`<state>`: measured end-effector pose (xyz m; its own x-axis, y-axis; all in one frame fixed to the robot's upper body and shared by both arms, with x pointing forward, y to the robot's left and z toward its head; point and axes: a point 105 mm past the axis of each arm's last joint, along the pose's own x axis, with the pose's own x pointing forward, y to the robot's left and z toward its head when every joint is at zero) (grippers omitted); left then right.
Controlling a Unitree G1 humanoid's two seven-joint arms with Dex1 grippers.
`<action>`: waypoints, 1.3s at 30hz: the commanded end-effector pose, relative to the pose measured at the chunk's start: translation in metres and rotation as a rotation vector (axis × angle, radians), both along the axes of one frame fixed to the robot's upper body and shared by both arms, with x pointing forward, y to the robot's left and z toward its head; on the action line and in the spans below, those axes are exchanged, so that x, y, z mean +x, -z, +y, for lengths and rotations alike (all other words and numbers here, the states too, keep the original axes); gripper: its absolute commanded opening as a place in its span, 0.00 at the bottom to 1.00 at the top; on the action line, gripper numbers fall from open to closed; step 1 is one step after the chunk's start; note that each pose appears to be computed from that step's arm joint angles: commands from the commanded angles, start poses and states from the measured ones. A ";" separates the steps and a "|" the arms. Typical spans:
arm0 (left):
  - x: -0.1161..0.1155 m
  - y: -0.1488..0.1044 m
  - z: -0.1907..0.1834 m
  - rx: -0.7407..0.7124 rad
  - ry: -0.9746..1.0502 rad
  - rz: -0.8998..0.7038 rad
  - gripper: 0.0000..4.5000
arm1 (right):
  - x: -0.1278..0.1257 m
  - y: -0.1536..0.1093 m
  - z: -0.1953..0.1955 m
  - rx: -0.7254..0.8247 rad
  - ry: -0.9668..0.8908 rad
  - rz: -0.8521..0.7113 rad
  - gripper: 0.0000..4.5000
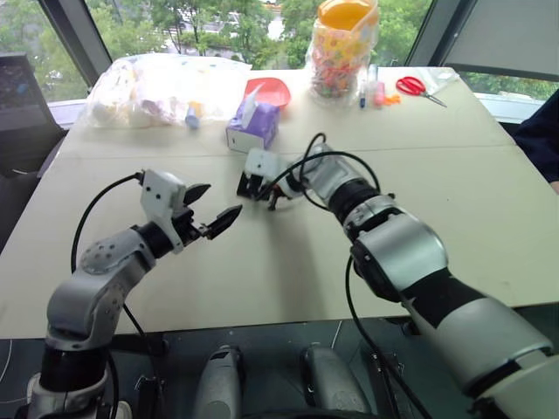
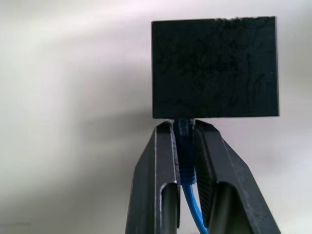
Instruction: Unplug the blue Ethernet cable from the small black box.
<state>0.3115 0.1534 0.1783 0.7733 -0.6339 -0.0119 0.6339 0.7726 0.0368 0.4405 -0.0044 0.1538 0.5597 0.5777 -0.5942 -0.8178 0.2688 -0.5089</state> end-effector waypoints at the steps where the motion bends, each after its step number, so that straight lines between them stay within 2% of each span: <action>1: 0.006 -0.025 0.001 -0.031 0.031 -0.074 1.00 | 0.009 -0.037 0.008 0.037 -0.058 -0.256 0.01; 3: 0.012 -0.036 0.000 -0.058 0.064 -0.074 1.00 | 0.004 -0.045 0.007 0.026 -0.128 -0.426 0.01; 5: 0.015 -0.044 -0.002 -0.081 0.124 -0.055 1.00 | -0.011 -0.052 0.007 0.082 -0.158 -0.612 0.01; 7: 0.014 -0.047 -0.005 -0.092 0.193 -0.026 1.00 | -0.028 -0.046 0.000 0.035 -0.161 -0.743 0.01; 11: 0.011 -0.049 -0.007 -0.074 0.298 0.017 1.00 | -0.051 -0.036 -0.009 -0.046 -0.145 -0.849 0.01; 15: 0.011 -0.048 -0.010 -0.046 0.366 0.037 1.00 | -0.070 -0.049 -0.013 -0.050 -0.131 -0.955 0.01; 19: 0.015 -0.048 -0.014 -0.035 0.415 0.046 1.00 | -0.088 -0.059 -0.014 -0.047 -0.189 -0.995 0.01; 24: 0.021 -0.049 -0.019 -0.018 0.455 0.041 1.00 | -0.110 -0.056 -0.013 -0.054 -0.307 -0.992 0.01; 36: 0.021 -0.044 -0.033 0.001 0.532 0.037 1.00 | -0.117 -0.061 -0.013 -0.039 -0.362 -0.968 0.01; 39: 0.020 -0.045 -0.033 -0.002 0.534 0.036 0.82 | -0.117 -0.061 -0.014 -0.043 -0.366 -0.964 0.00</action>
